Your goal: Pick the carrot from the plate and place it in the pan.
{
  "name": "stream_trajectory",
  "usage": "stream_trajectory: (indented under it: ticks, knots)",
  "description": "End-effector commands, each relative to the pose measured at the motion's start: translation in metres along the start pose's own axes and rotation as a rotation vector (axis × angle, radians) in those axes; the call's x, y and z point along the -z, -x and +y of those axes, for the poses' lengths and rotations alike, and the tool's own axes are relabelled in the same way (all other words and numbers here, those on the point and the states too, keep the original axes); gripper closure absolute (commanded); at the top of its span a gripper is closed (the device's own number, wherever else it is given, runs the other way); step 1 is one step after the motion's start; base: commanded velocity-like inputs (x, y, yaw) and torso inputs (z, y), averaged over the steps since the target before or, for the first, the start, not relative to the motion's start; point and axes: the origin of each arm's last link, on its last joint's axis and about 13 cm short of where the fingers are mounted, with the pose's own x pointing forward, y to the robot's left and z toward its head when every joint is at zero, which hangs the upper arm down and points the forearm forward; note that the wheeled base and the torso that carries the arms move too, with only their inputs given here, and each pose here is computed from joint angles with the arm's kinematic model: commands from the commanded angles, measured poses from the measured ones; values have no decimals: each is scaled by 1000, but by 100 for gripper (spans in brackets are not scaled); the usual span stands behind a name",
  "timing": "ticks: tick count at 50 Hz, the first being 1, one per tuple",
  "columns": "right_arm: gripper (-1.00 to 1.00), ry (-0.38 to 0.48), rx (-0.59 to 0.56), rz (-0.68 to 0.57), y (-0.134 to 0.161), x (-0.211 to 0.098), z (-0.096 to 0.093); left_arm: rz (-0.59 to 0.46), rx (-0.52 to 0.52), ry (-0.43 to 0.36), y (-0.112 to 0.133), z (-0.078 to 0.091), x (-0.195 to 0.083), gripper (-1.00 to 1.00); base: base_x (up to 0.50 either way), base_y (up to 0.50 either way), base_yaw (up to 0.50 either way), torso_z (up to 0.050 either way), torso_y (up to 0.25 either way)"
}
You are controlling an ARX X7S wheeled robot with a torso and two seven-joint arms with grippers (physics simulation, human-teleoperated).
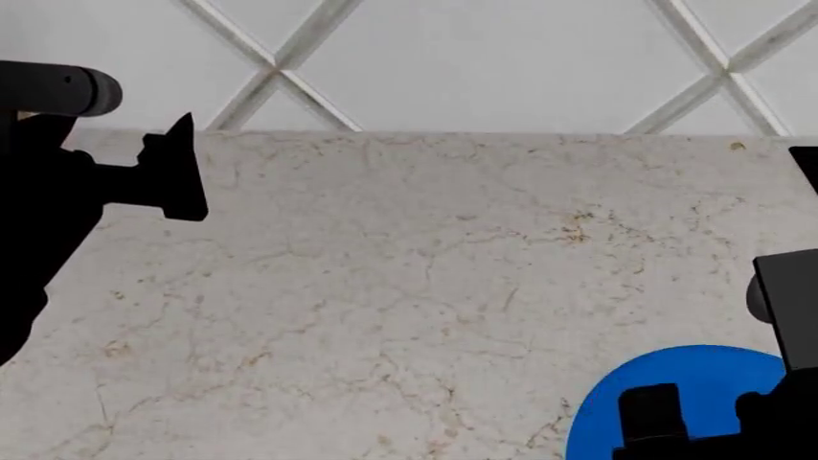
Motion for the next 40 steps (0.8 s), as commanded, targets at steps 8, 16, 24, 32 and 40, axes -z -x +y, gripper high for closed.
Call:
stream_trajectory:
  ticks: [8,16,24,32,40]
  knots:
    - [-100,7,17,30,3,5,-2,2,-1,0,-1,1,3,-100,0,0,0,0,0]
    - [-100,10,24,46,4,7,-2,5,2,2,-1,0,4,-100,0,0,0,0,0]
    - [-100,4,14,49,1,9,-2,5,-2,1,0,1,4,-100,0,0,0,0,0]
    - [-100,0,4,53,-1,12,-2,6,0,0,-2,0,5,-100,0,0,0,0,0]
    - [-100,-5,-1,65,-5,17,-1,5,0,0,-1,0,4,-100,0,0,0,0,0]
